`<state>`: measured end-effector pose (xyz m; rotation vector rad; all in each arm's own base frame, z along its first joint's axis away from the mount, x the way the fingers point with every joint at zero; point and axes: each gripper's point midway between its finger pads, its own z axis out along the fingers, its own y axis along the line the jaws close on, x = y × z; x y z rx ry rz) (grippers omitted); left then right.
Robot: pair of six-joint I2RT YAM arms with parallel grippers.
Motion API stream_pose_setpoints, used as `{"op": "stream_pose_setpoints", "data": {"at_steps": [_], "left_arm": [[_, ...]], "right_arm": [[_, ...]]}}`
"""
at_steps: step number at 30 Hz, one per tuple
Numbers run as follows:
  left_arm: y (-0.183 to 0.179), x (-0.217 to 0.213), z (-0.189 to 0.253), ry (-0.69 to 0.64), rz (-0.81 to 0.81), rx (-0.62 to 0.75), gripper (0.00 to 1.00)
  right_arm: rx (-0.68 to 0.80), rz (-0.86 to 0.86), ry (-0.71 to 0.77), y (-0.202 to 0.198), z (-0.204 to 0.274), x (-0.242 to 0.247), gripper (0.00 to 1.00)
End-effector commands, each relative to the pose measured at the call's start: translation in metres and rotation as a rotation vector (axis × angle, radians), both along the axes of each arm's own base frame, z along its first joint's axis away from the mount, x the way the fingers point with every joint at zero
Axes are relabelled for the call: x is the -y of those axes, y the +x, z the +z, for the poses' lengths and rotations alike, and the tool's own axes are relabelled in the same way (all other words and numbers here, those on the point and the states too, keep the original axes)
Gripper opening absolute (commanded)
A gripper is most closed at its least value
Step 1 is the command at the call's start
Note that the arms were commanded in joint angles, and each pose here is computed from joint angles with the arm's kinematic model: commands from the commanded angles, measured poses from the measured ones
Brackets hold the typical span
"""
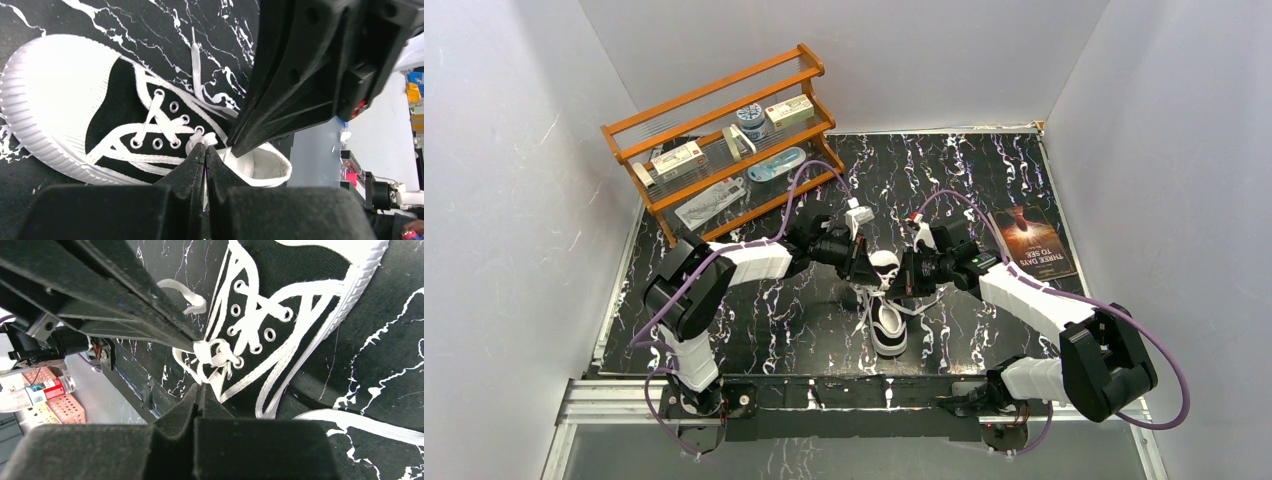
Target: Tie the shoes
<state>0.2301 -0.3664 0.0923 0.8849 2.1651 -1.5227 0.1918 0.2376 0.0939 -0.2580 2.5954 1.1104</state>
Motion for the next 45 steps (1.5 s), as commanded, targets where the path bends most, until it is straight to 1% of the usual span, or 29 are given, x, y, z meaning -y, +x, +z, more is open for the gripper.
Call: {"op": "stream_pose_setpoints", "data": {"at_steps": [1, 6, 10, 15, 18, 19, 21, 22, 25, 27, 32, 34, 38, 42, 45], "left_arm": [[0.001, 0.001, 0.039, -0.082, 0.008, 0.068, 0.0], [-0.003, -0.002, 0.045, -0.099, 0.038, 0.049, 0.0], [-0.007, -0.003, 0.045, -0.103, 0.048, 0.025, 0.0], [-0.009, -0.004, 0.044, -0.1, 0.061, 0.022, 0.0], [-0.003, -0.005, 0.041, -0.073, 0.087, 0.036, 0.0], [0.0, -0.005, 0.038, -0.054, 0.091, 0.049, 0.04], [0.008, -0.006, 0.036, -0.018, 0.095, 0.077, 0.17], [0.012, -0.005, 0.036, -0.008, 0.094, 0.092, 0.2], [0.017, 0.0, 0.033, 0.008, 0.048, 0.115, 0.26], [0.015, 0.004, 0.031, -0.01, 0.01, 0.11, 0.3], [0.003, 0.007, 0.031, -0.06, -0.086, 0.101, 0.35], [-0.002, 0.005, 0.028, -0.066, -0.109, 0.094, 0.42], [-0.001, 0.004, 0.015, -0.039, -0.117, 0.092, 0.41], [0.003, 0.007, 0.011, -0.045, -0.096, 0.077, 0.34], [0.004, 0.008, 0.015, -0.06, -0.079, 0.079, 0.35]], "right_arm": [[0.052, -0.03, 0.035, 0.017, 0.017, -0.007, 0.0], [0.041, -0.073, 0.068, 0.024, 0.023, -0.013, 0.0], [0.0, -0.103, 0.087, 0.025, 0.021, -0.018, 0.0], [-0.04, -0.161, 0.069, 0.029, 0.017, -0.017, 0.0], [-0.029, -0.14, 0.058, 0.026, 0.018, -0.016, 0.0], [-0.025, -0.126, 0.051, 0.023, 0.016, -0.014, 0.0], [-0.015, -0.089, 0.032, 0.016, 0.012, -0.01, 0.0], [-0.023, -0.089, 0.02, 0.013, 0.009, -0.007, 0.0], [-0.014, -0.09, 0.031, 0.01, 0.01, -0.006, 0.0], [-0.006, -0.088, 0.039, 0.01, 0.013, -0.006, 0.0], [-0.003, -0.086, 0.038, 0.011, 0.012, -0.006, 0.0], [-0.001, -0.086, 0.043, 0.012, 0.013, -0.007, 0.0], [-0.001, -0.084, 0.049, 0.012, 0.014, -0.008, 0.0], [0.003, -0.08, 0.054, 0.01, 0.015, -0.008, 0.0], [0.003, -0.079, 0.054, 0.01, 0.014, -0.008, 0.0]]}}
